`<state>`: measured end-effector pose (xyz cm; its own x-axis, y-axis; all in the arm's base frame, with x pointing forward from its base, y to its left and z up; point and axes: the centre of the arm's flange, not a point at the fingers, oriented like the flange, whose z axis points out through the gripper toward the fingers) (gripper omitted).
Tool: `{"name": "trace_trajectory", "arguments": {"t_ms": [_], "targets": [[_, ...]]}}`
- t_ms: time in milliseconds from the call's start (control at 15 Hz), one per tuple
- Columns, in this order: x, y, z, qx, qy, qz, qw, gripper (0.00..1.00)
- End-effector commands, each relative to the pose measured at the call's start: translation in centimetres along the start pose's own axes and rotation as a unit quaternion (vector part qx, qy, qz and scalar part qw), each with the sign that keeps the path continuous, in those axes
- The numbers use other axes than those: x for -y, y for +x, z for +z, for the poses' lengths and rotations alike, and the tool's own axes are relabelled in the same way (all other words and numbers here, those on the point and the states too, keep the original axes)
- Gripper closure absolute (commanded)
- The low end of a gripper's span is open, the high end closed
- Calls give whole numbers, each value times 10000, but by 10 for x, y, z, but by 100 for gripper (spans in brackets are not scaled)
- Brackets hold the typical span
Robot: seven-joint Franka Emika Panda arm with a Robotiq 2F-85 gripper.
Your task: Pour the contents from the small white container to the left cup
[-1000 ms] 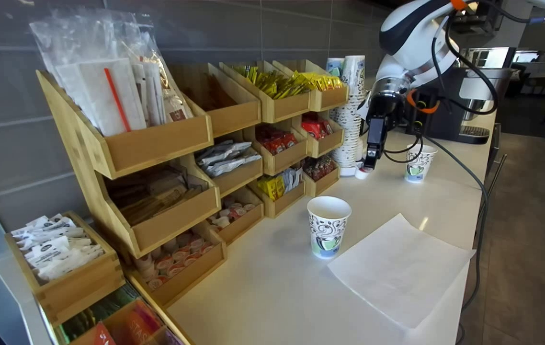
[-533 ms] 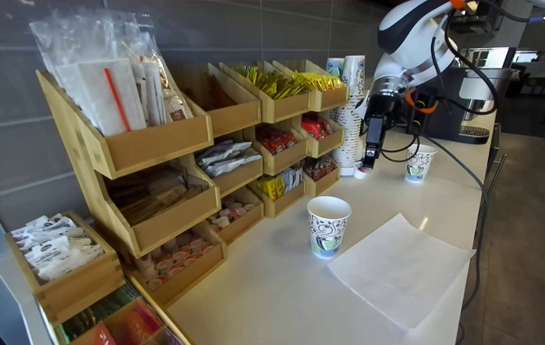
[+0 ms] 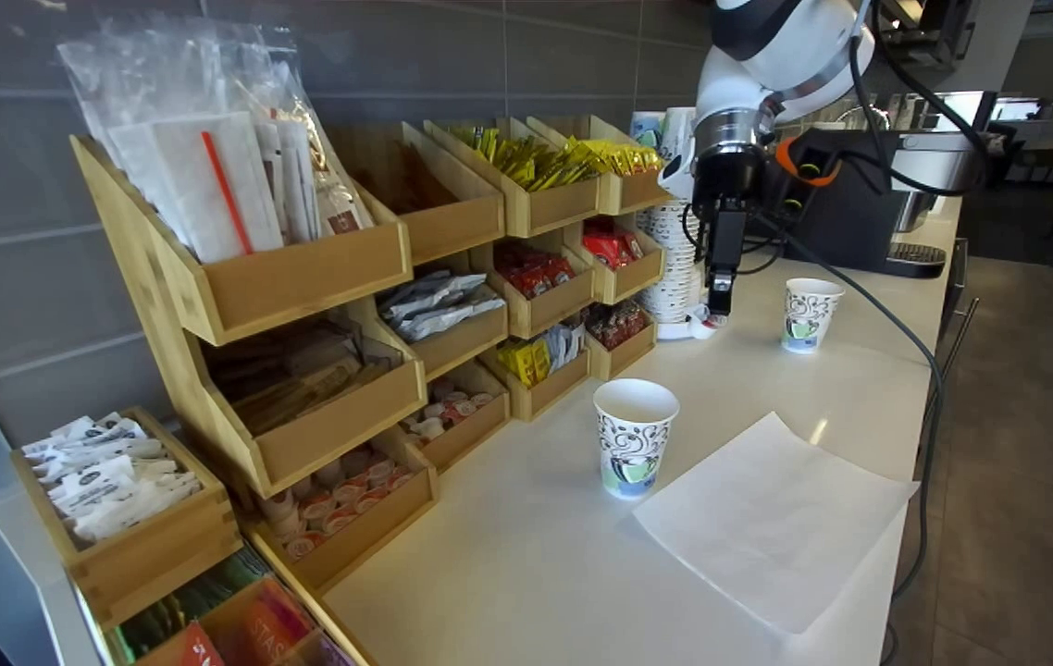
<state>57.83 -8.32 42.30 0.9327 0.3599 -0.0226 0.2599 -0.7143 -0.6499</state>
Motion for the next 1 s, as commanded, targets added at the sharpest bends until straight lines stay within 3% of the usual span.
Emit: {"name": "trace_trajectory", "arguments": {"t_ms": [0, 67, 133, 933], "targets": [[30, 23, 9, 485, -206, -330, 9981, 99], [37, 29, 14, 574, -215, -411, 9973, 99], [26, 15, 12, 302, -112, -284, 9991, 99], [36, 28, 21, 177, -162, -290, 9993, 99]]}}
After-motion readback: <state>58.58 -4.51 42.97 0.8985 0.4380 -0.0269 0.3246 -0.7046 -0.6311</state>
